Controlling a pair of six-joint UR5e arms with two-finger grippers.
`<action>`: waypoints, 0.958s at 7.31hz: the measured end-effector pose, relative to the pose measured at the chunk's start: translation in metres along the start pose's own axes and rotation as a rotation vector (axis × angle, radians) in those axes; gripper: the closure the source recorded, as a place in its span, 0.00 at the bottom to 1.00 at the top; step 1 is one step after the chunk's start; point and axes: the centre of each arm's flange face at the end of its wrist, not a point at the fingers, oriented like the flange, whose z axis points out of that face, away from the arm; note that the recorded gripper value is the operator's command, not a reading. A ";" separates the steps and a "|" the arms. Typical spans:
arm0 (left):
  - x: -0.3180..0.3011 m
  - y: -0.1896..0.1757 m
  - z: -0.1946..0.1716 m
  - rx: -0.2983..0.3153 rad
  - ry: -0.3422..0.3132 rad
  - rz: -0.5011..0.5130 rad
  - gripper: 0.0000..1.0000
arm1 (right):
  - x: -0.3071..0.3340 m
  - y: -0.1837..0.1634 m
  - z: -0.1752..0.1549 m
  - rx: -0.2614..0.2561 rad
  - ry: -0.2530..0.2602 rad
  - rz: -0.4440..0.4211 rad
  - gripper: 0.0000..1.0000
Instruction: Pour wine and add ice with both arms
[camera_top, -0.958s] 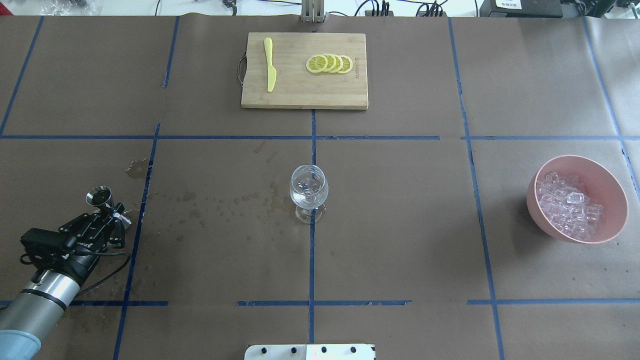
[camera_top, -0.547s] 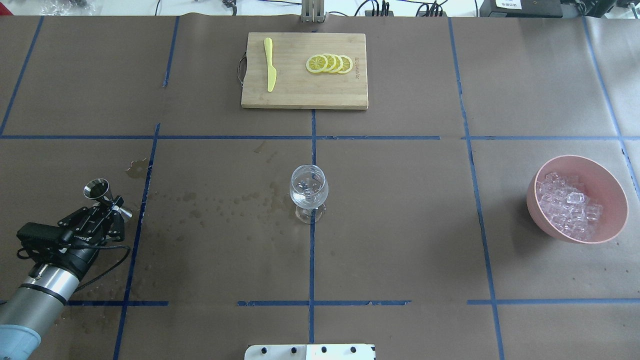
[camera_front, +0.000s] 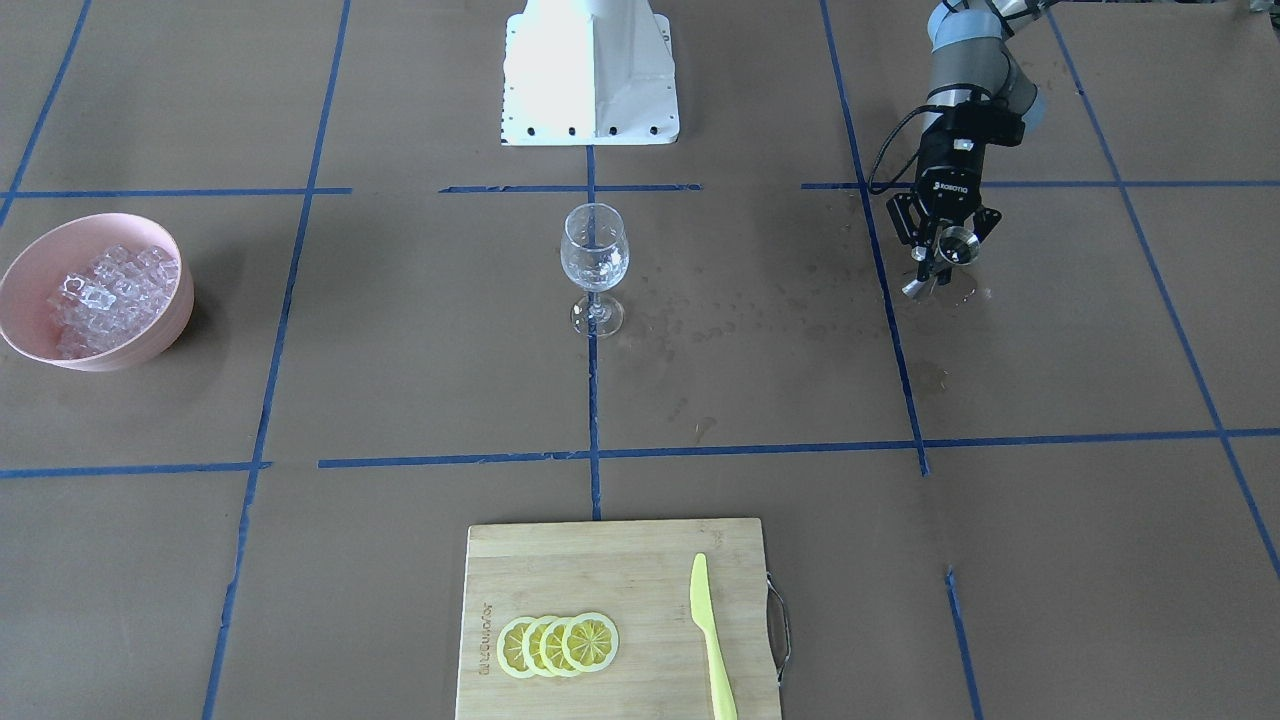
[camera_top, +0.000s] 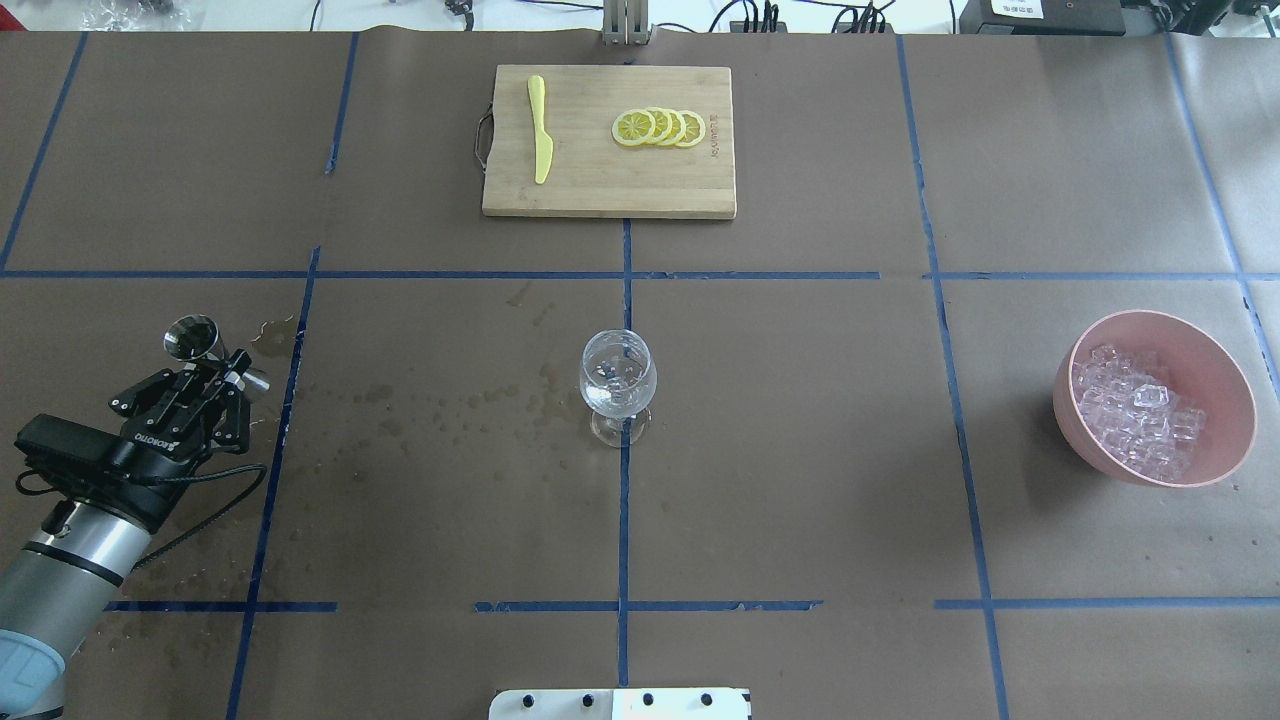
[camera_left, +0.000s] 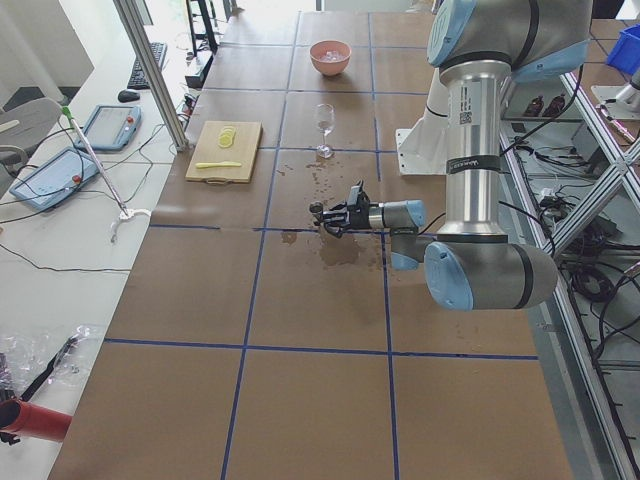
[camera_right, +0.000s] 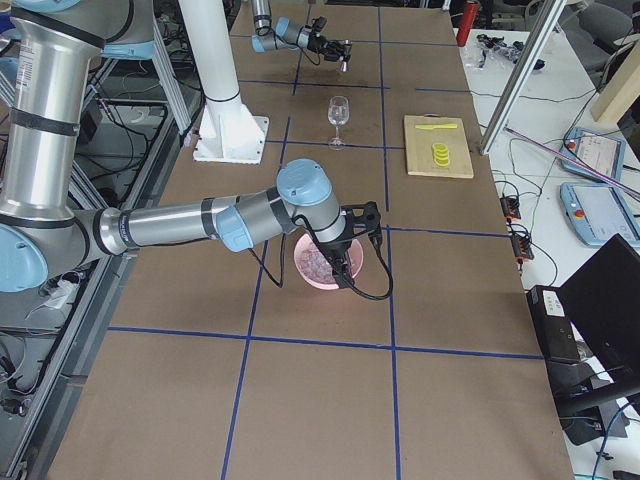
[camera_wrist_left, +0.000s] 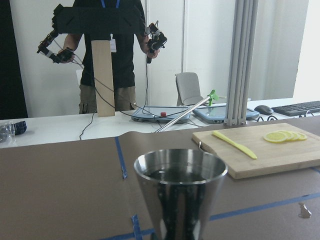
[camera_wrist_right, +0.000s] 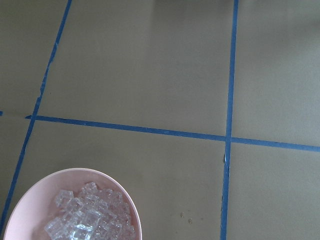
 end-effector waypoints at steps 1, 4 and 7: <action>0.015 -0.012 0.006 0.032 0.017 0.061 1.00 | 0.000 0.000 0.000 0.000 0.000 0.001 0.00; 0.102 -0.058 0.038 0.140 0.053 0.183 1.00 | 0.002 0.001 0.002 -0.004 0.001 0.004 0.00; 0.171 -0.092 0.060 0.169 0.056 0.248 1.00 | 0.005 0.004 0.003 -0.010 0.002 0.011 0.00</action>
